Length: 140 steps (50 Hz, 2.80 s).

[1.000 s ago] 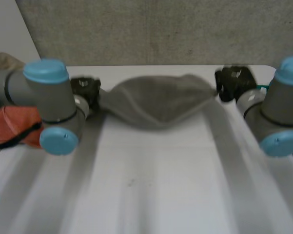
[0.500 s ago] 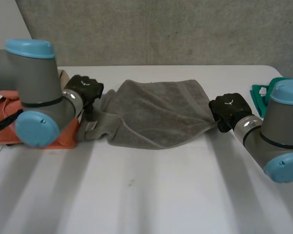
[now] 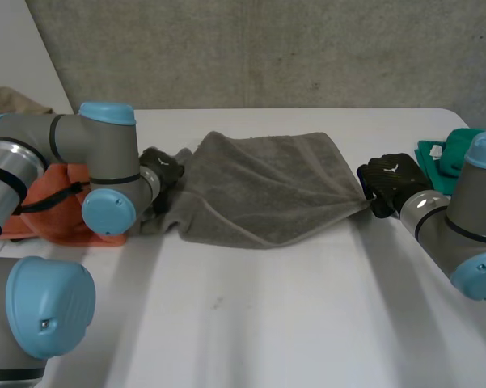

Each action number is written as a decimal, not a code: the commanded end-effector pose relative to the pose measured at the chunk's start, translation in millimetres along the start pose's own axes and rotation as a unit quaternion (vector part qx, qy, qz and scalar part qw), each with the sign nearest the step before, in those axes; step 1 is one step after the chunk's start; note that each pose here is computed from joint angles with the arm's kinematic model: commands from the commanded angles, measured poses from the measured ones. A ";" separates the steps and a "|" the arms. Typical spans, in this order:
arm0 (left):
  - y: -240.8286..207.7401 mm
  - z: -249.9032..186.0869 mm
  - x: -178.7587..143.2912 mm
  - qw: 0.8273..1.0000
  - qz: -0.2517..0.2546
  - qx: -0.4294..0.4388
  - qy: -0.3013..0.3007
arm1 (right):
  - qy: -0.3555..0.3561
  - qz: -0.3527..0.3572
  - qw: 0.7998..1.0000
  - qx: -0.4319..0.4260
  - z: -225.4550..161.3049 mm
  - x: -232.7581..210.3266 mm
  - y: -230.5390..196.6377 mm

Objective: Fold the laundry.

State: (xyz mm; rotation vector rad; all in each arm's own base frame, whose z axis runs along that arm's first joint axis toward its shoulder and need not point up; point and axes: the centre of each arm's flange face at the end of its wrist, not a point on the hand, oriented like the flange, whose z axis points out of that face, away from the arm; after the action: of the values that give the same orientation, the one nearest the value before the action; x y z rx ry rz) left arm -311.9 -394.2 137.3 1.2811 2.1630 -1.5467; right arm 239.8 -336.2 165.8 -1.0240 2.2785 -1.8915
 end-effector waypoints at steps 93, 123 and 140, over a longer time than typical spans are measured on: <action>-23.7 -20.4 -62.3 0.948 -0.186 0.237 -0.107 | 0.128 -0.062 0.987 0.069 59.8 65.3 -24.8; 33.7 -174.8 0.2 0.993 0.025 -0.032 0.112 | -0.054 -0.228 0.955 -0.183 -91.8 55.7 15.0; -2.2 -68.4 -27.0 0.998 -0.012 0.059 -0.013 | 0.086 -0.176 0.980 -0.030 24.1 59.1 -6.5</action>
State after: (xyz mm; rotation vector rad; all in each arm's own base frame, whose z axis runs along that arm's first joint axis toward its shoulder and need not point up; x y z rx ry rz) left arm -255.8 -321.9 191.2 1.3324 2.1495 -1.6101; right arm 184.3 -356.2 194.2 -1.5086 2.5064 -1.9242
